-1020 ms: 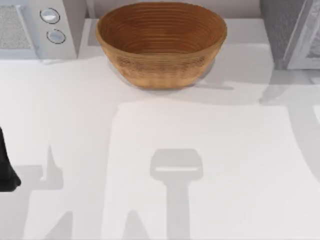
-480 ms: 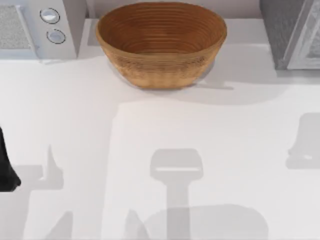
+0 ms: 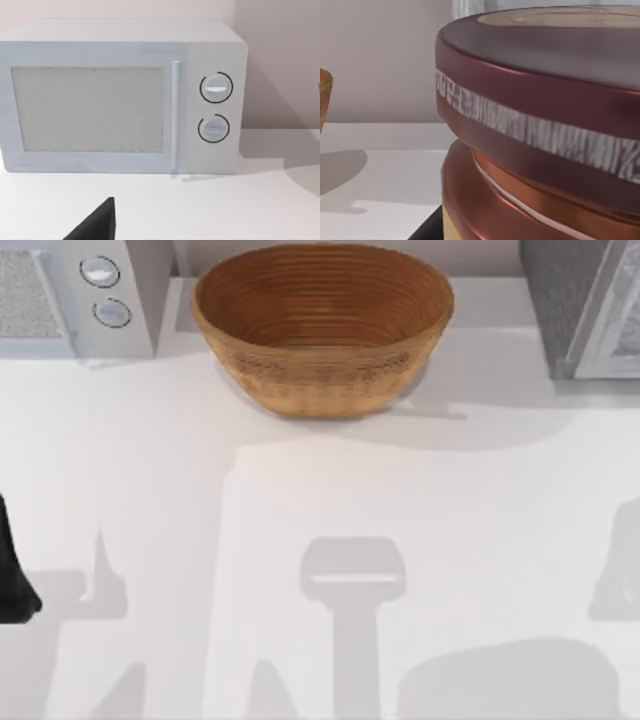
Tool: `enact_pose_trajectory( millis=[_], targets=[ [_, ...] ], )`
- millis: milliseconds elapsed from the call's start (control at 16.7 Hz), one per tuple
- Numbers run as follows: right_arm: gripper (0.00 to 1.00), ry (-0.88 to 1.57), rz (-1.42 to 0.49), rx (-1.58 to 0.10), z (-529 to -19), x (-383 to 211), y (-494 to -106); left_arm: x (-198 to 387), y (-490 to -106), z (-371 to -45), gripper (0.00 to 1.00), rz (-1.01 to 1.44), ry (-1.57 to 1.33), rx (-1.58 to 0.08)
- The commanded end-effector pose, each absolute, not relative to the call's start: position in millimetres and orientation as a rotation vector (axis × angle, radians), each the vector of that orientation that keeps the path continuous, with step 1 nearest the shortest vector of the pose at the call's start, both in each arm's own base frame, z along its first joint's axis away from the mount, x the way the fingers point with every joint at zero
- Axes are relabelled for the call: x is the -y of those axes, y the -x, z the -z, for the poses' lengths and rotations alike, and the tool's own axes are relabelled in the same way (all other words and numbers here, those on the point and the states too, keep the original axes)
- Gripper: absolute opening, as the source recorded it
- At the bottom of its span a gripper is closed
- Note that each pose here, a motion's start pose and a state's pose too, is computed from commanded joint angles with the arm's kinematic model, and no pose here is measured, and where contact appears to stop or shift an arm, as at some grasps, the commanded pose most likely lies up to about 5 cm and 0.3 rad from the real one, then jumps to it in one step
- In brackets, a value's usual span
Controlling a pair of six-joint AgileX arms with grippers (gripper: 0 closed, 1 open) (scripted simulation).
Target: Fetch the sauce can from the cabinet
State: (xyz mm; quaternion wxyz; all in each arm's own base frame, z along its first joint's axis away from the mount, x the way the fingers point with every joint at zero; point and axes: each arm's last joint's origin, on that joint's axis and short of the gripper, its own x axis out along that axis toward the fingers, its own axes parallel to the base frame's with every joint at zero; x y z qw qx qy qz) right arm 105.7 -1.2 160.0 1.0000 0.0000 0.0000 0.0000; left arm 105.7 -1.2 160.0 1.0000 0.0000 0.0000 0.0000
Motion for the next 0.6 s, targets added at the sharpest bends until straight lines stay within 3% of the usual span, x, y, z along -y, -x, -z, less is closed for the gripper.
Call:
enact_pose_trajectory(
  millis=[600],
  targets=[
    [0.00,0.001,-0.063,0.003,-171,-4,-114,1,-106,-160,1.00,0.000,0.000,0.000]
  ],
)
